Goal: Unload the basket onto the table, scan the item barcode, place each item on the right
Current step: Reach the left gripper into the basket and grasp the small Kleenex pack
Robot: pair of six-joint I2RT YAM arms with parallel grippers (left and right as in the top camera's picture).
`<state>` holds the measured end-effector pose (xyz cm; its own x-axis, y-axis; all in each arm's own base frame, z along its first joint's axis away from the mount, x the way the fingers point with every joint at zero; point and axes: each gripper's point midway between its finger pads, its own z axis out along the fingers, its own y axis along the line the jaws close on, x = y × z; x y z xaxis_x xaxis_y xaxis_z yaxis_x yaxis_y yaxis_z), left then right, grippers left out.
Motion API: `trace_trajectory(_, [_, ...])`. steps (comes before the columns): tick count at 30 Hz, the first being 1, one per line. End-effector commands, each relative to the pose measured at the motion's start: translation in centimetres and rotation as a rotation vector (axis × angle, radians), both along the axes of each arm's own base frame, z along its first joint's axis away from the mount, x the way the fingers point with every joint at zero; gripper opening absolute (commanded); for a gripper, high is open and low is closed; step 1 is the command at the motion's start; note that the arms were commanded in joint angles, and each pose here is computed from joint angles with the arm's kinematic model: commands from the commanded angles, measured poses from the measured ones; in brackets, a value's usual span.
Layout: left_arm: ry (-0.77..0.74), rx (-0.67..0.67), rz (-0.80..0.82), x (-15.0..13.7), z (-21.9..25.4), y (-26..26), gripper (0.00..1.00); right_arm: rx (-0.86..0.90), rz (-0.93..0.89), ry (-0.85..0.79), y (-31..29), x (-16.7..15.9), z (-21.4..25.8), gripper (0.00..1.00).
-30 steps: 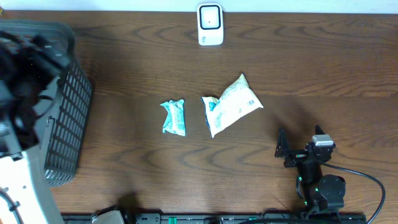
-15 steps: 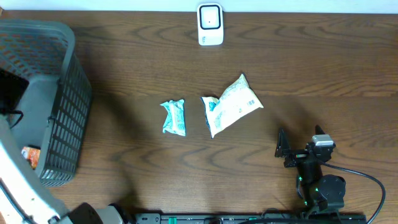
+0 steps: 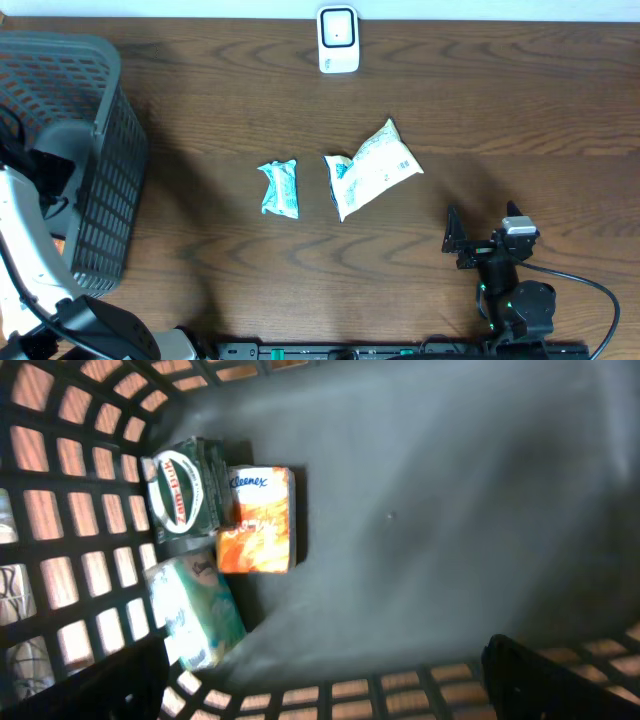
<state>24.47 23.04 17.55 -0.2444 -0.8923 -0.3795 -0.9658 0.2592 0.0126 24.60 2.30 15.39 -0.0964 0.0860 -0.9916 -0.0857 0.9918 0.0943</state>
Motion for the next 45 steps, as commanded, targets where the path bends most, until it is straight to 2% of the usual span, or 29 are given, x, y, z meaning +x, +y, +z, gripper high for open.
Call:
trace_trajectory(1, [0.029,0.008,0.022,-0.6,-1.6,0.4,0.99,-0.006,0.002,0.001,0.0,0.0,-0.1,0.99])
trace_trajectory(9, [0.125,0.0,0.054,-2.2,-4.6,1.0,0.95,-0.006,0.002,0.001,0.0,0.0,-0.1,0.99])
trace_trajectory(20, [0.21,-0.081,0.175,-6.1,-8.8,1.6,0.92,-0.006,0.002,0.001,0.0,0.0,-0.1,0.99])
trace_trajectory(31, [0.32,-0.153,0.18,-7.6,-13.3,0.9,0.8,-0.006,0.002,0.001,0.0,0.0,-0.1,0.99])
trace_trajectory(34, [0.343,-0.165,0.179,-7.7,-14.2,0.9,0.59,-0.006,0.002,0.001,0.0,0.0,-0.1,0.99])
trace_trajectory(38, [0.342,-0.161,0.18,-7.7,-14.3,1.0,0.13,-0.006,0.002,0.001,0.0,0.0,-0.1,0.99])
trace_trajectory(39, [0.342,-0.161,0.18,-7.7,-14.3,1.0,0.08,-0.006,0.002,0.001,0.0,0.0,-0.1,0.99])
trace_trajectory(45, [0.328,-0.152,0.18,-7.3,-13.7,1.2,0.07,-0.006,0.002,0.001,0.0,0.0,-0.1,0.99])
